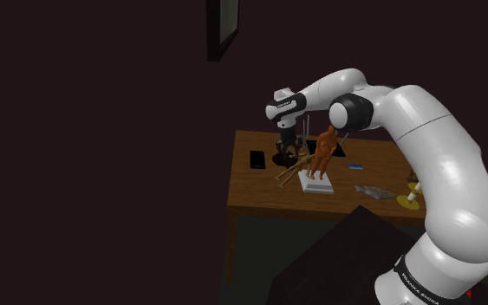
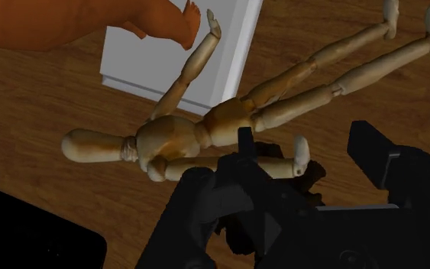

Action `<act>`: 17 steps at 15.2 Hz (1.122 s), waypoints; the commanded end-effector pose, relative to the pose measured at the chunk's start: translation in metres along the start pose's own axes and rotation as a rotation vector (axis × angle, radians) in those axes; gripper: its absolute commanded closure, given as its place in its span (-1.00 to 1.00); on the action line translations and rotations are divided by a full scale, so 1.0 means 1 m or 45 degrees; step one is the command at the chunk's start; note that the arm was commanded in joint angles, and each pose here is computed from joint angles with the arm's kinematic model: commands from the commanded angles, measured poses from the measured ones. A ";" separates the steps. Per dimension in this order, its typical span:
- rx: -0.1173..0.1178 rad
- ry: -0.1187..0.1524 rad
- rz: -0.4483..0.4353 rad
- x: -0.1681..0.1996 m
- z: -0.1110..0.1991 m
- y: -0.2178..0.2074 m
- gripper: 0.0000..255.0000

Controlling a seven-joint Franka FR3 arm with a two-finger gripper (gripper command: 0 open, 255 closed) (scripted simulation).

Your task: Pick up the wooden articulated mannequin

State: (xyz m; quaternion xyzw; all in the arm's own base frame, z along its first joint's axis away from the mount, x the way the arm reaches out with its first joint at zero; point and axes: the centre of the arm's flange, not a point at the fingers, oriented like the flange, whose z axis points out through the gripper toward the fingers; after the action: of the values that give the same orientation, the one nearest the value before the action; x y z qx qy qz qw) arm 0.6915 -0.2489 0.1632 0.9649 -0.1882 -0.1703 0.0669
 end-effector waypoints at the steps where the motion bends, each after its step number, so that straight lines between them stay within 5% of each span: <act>1: 0.000 0.001 0.000 0.000 0.001 0.000 1.00; 9: 0.000 0.001 0.000 0.001 0.001 0.000 1.00; 17: 0.000 0.001 0.000 -0.012 -0.038 0.008 1.00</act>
State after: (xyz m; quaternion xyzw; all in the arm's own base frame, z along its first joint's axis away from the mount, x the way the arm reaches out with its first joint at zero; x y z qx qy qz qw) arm 0.6908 -0.2494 0.1996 0.9650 -0.1882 -0.1701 0.0668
